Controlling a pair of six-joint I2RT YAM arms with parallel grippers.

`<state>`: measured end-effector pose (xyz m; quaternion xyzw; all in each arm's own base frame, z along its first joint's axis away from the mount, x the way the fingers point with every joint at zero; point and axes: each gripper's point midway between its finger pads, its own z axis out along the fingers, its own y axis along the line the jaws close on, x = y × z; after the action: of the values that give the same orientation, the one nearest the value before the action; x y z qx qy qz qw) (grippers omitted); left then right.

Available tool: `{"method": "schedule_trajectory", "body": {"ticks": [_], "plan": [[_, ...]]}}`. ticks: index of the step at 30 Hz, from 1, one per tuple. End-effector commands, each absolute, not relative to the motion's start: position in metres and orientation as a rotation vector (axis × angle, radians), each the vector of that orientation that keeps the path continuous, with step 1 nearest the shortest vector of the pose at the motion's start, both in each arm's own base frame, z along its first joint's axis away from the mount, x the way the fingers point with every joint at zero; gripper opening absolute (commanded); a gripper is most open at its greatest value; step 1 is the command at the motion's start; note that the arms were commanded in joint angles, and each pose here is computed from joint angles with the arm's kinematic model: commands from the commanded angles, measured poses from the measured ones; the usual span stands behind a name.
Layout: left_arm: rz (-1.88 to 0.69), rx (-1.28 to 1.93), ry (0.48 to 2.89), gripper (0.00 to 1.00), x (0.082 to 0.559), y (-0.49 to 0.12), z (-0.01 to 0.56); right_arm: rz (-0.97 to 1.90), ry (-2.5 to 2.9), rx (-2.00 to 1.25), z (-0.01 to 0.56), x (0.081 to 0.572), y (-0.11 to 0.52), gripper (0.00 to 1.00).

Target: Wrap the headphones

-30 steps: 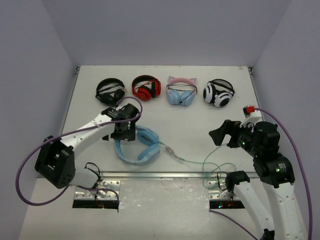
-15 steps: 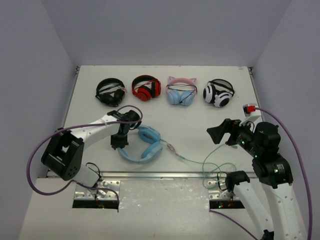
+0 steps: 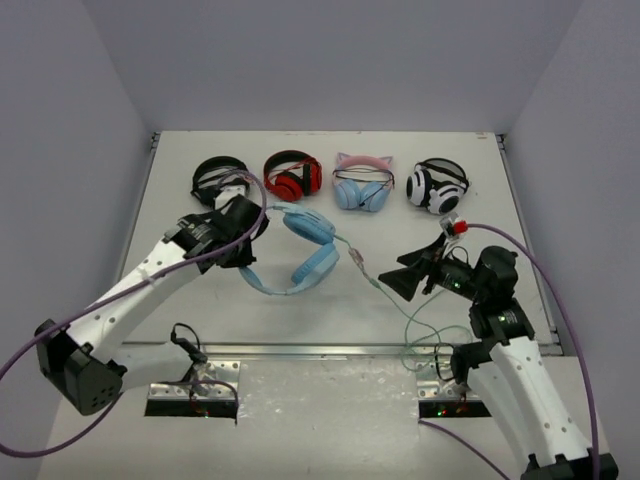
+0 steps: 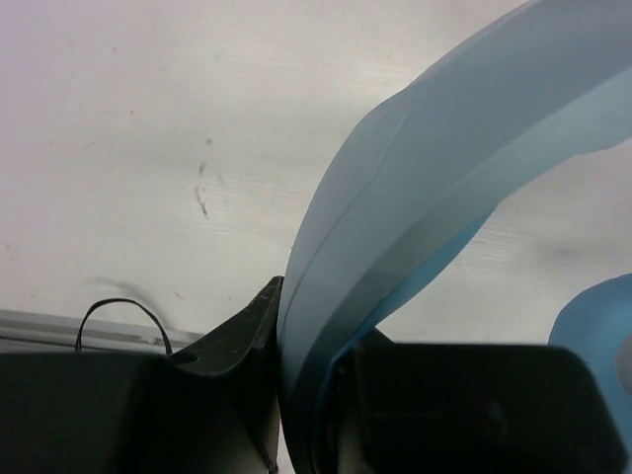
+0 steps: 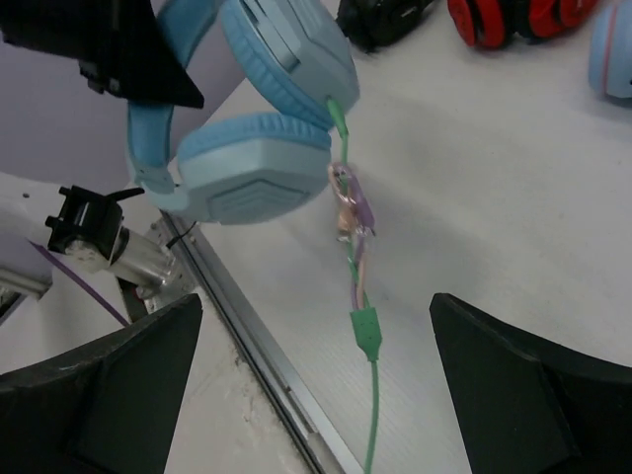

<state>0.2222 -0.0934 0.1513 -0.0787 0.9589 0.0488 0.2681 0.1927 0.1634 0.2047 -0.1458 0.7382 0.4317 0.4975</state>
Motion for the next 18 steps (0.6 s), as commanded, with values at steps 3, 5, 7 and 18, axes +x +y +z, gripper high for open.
{"method": "schedule_trajectory", "body": {"ticks": [3, 5, 7, 18], "plan": [[-0.070, -0.287, 2.367, 0.00, 0.233, -0.099, 0.227, 1.131, 1.572, -0.653, 0.228, 0.200, 0.190, 0.93], [-0.105, -0.280, 2.322, 0.00, 0.232, -0.098, 0.248, 1.065, 1.632, -0.638, 0.212, 0.218, 0.190, 0.92], [-0.114, -0.283, 2.281, 0.00, 0.231, -0.093, 0.267, 1.072, 1.656, -0.695, 0.200, 0.216, 0.201, 0.91], [-0.042, -0.408, 2.092, 0.00, 0.227, -0.056, 0.328, 1.167, 1.759, -0.791, 0.142, 0.170, 0.232, 0.56]]}}
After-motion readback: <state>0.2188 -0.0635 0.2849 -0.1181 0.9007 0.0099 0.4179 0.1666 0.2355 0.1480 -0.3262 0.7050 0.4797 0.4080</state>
